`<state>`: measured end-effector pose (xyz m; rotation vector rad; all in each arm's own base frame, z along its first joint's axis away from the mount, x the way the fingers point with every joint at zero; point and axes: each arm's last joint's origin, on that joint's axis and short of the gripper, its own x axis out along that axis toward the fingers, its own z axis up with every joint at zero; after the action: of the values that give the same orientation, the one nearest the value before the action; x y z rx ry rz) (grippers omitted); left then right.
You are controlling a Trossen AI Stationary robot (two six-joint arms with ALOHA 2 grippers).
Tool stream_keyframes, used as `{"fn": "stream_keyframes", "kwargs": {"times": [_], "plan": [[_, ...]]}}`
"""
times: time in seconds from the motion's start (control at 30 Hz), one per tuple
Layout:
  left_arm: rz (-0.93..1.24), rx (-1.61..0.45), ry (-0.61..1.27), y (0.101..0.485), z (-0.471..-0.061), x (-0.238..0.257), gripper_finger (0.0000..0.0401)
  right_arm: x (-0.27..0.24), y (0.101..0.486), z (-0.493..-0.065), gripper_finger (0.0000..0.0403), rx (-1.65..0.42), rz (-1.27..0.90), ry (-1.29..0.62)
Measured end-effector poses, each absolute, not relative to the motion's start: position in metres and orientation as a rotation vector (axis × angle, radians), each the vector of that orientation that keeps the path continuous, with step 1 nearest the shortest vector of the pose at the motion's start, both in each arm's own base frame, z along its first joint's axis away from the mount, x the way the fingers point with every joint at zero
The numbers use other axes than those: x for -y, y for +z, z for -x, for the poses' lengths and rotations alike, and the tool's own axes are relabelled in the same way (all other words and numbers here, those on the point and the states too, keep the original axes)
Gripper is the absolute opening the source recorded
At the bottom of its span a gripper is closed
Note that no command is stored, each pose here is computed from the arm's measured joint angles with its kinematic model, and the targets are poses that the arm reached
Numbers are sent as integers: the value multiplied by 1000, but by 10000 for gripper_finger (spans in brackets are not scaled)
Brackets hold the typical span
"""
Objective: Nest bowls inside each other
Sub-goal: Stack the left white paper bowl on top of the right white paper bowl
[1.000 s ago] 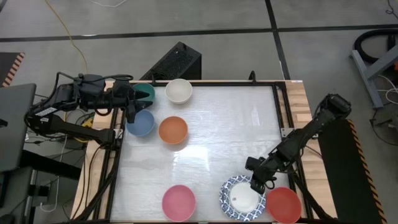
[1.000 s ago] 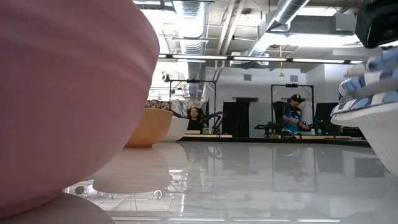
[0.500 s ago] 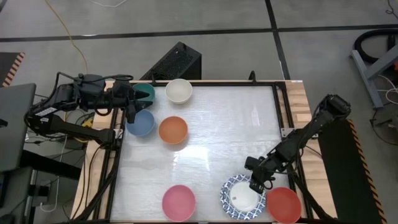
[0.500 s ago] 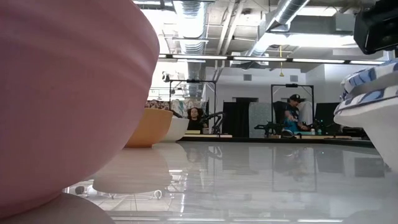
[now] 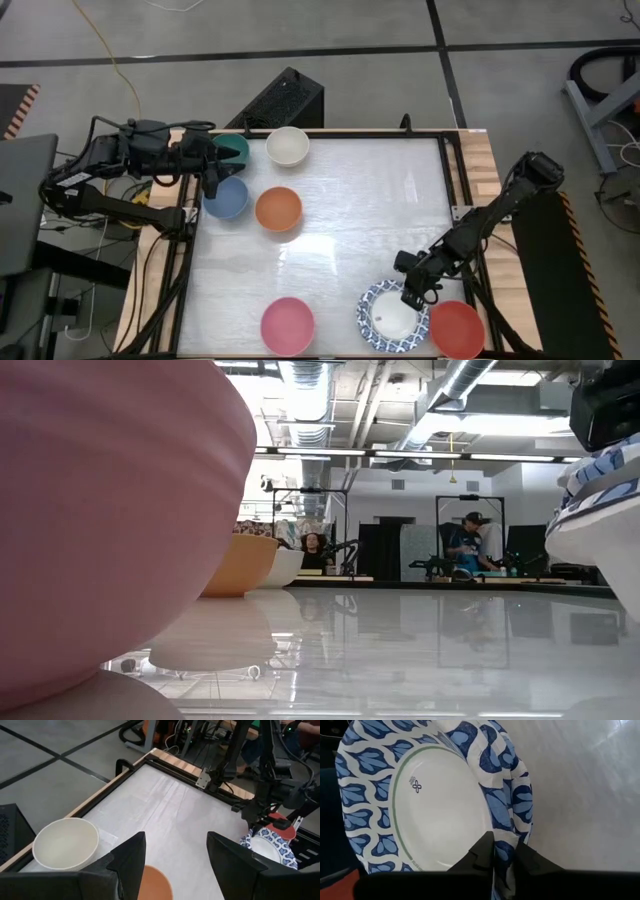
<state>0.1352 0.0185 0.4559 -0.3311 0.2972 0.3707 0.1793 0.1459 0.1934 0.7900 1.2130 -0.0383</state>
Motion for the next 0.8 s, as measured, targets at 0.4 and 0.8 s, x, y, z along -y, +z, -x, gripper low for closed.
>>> {"fn": "stream_keyframes", "kwargs": {"times": [0.4, 0.8], "plan": [[331, -302, 372, 455, -135, -18, 199, -147, 195, -181, 91, -1202, -778, -14], [331, -302, 372, 455, -135, -18, 199, -149, 204, -183, 160, -1198, -735, 17]]}}
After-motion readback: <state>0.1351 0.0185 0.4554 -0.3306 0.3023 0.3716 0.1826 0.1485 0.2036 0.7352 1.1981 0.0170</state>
